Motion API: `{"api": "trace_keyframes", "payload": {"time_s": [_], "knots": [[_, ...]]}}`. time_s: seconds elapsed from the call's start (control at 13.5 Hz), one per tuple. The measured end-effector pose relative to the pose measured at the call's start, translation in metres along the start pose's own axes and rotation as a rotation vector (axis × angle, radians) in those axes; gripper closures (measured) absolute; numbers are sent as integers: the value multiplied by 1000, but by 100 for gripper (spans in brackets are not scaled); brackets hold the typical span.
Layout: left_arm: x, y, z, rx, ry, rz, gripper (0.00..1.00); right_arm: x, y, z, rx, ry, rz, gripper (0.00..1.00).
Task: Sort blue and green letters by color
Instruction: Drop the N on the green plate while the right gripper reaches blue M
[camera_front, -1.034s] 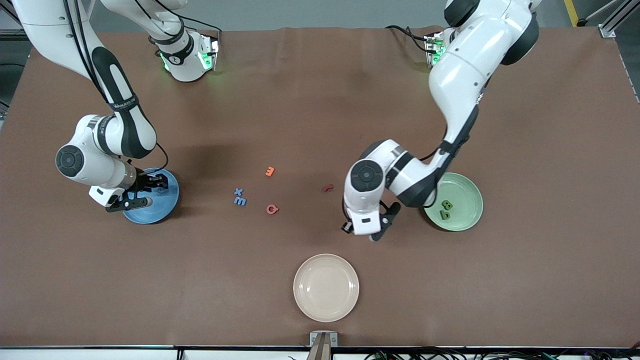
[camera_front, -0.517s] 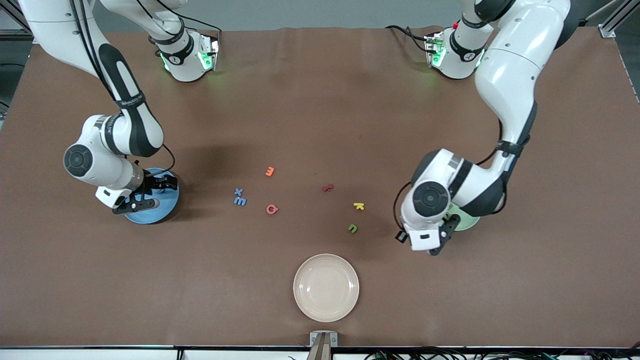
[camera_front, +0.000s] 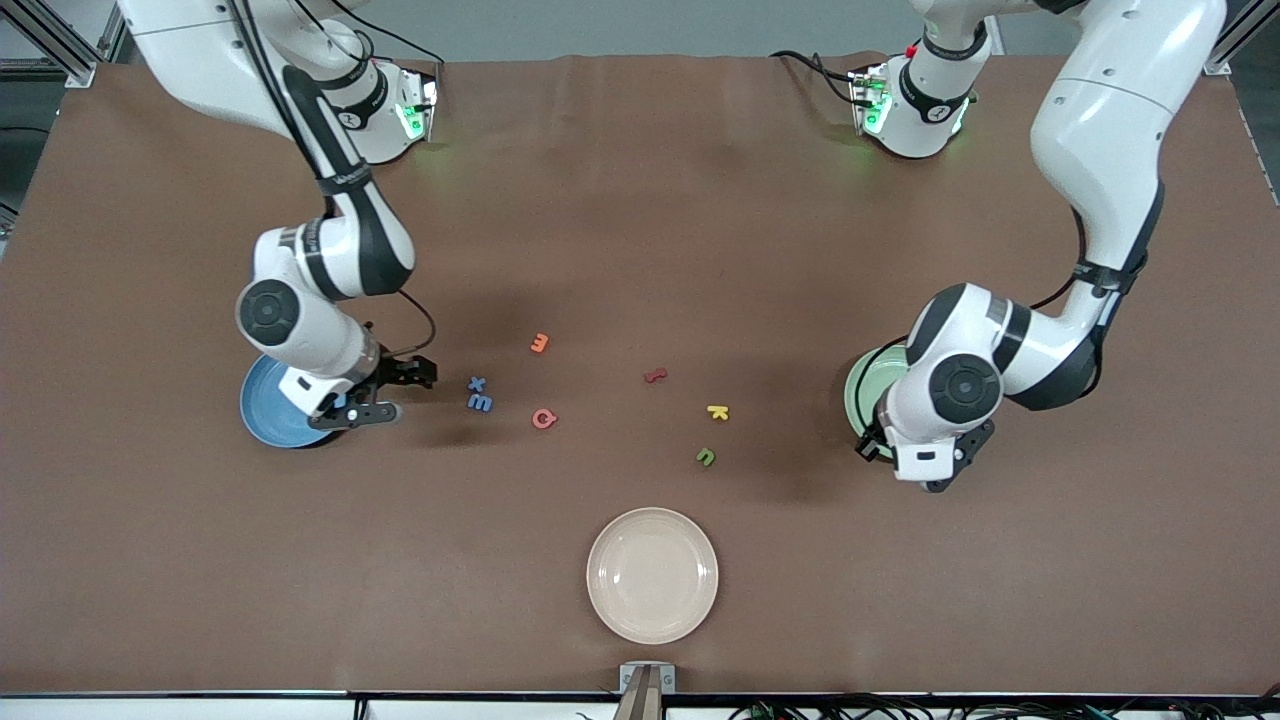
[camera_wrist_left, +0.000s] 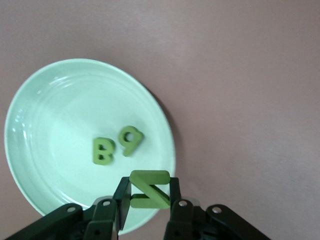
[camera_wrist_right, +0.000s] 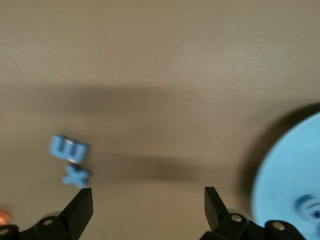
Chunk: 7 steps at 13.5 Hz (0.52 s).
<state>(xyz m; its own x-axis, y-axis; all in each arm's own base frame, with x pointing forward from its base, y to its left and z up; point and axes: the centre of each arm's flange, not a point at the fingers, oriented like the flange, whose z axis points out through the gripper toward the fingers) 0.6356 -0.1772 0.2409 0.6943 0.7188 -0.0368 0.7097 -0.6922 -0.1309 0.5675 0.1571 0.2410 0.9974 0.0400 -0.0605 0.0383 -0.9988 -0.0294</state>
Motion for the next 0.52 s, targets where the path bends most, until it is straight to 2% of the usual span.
{"api": "trace_keyframes", "payload": {"time_s": [0.3, 0.52], "knots": [[13, -25, 26, -36, -26, 21, 65, 8, -53, 20, -11, 5, 196, 1], [2, -28, 40, -50, -34, 38, 65, 13, -70, 35, -13, 19, 267, 2]]}}
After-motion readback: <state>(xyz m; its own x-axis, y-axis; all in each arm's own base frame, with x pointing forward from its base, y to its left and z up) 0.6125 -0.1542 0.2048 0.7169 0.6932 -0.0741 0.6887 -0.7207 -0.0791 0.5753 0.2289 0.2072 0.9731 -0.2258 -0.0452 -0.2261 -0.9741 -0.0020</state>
